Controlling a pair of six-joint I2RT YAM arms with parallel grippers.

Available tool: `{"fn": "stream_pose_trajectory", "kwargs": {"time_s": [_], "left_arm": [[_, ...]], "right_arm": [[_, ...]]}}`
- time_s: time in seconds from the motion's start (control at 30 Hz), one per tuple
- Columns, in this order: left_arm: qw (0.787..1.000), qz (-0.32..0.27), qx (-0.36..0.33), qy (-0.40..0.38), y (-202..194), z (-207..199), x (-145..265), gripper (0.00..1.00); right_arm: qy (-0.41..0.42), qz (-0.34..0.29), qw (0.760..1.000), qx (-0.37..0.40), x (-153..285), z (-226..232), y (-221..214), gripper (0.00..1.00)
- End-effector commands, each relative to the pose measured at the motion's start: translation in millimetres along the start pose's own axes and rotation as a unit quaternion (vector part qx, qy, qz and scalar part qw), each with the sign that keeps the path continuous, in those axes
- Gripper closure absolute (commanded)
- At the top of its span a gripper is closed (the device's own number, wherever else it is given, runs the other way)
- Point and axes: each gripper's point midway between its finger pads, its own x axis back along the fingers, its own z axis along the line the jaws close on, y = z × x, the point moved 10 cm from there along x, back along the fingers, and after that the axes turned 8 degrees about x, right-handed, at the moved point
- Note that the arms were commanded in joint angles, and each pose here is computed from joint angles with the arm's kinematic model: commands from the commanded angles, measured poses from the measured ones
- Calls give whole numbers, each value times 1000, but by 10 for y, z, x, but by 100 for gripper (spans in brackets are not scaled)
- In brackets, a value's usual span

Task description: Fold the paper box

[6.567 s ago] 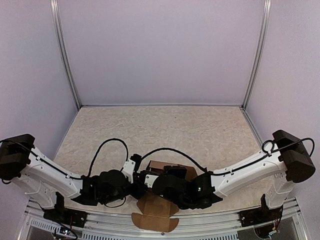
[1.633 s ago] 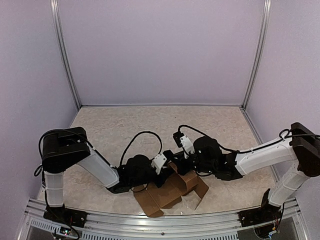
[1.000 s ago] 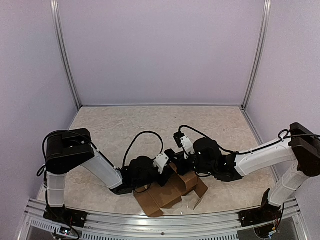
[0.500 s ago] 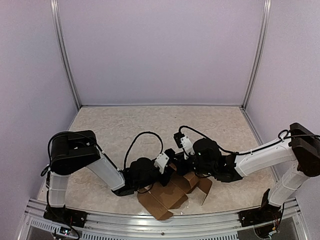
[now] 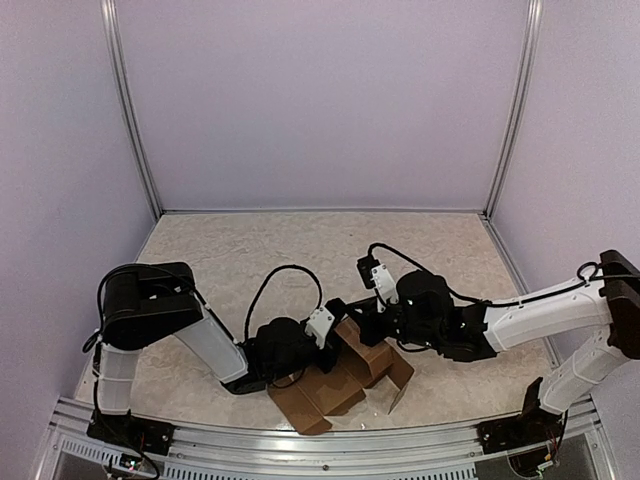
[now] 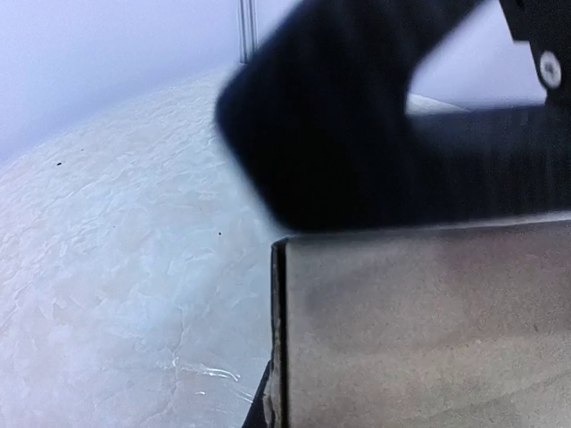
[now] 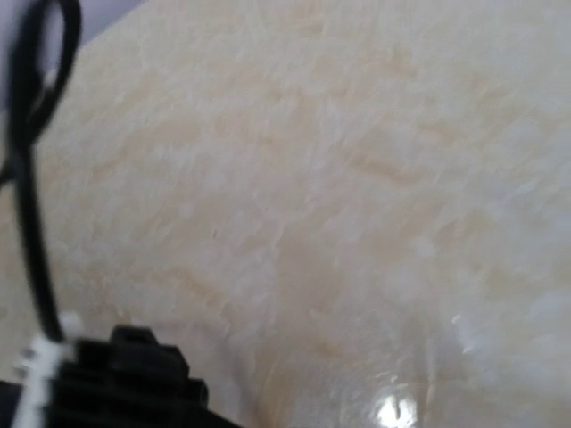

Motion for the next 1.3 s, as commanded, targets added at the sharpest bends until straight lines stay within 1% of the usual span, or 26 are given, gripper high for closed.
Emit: {"fn": "stream_pose_trajectory", "kwargs": {"time_s": [0.0, 0.1, 0.3, 0.47, 0.53, 0.73, 1.27], "left_arm": [[1000, -11, -1, 0, 28, 2, 90, 100], [1000, -15, 1, -5, 63, 8, 137, 100], [999, -20, 9, -43, 183, -16, 245, 100], [995, -22, 43, -88, 351, 12, 310, 100], [992, -24, 53, -109, 417, 5, 337, 100], [989, -29, 67, -132, 535, -8, 388, 100], [978, -26, 101, -180, 641, -87, 383, 100]], "right_arm": [[-31, -16, 999, 21, 266, -55, 171, 100], [-43, -20, 999, 26, 432, -137, 243, 100], [-59, 4, 997, 40, 676, -313, 201, 100], [-11, 19, 999, 40, 781, -370, 78, 100], [10, 26, 999, 39, 784, -365, 20, 100], [68, 31, 997, 26, 743, -298, -98, 100], [153, 9, 988, 19, 467, -145, -36, 100]]}}
